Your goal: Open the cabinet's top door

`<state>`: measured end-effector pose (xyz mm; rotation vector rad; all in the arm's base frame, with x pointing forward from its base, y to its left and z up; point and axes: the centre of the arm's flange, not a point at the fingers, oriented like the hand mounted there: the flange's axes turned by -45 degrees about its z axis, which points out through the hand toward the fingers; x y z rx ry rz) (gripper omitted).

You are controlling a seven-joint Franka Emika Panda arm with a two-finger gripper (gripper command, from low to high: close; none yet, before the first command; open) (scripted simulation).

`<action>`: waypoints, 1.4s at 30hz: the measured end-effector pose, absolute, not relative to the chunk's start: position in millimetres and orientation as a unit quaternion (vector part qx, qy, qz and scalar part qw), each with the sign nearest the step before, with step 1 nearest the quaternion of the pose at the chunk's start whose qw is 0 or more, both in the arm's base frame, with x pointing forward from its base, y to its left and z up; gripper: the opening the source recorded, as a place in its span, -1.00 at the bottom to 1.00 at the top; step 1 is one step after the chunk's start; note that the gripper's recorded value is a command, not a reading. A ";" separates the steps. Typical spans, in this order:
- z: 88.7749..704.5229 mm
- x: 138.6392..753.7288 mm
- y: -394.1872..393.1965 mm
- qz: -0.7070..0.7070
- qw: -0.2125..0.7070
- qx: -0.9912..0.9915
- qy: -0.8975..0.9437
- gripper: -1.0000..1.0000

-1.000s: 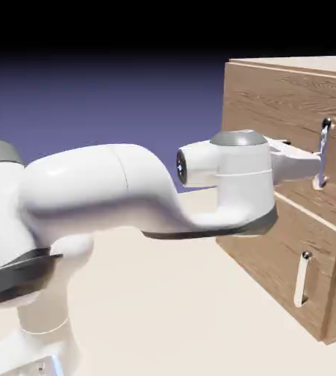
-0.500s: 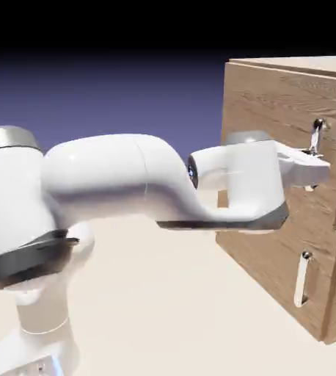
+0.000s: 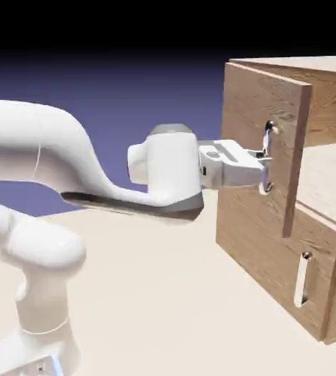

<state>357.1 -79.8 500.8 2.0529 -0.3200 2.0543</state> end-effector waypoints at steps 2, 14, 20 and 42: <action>500.8 341.2 -68.2 0.697 0.123 0.696 -0.122 -1.00; 500.8 265.9 1.8 0.680 0.193 0.680 -0.193 -1.00; 500.8 239.7 34.4 0.672 0.222 0.671 -0.221 -1.00; 500.9 161.8 191.1 0.623 0.335 0.623 -0.335 -1.00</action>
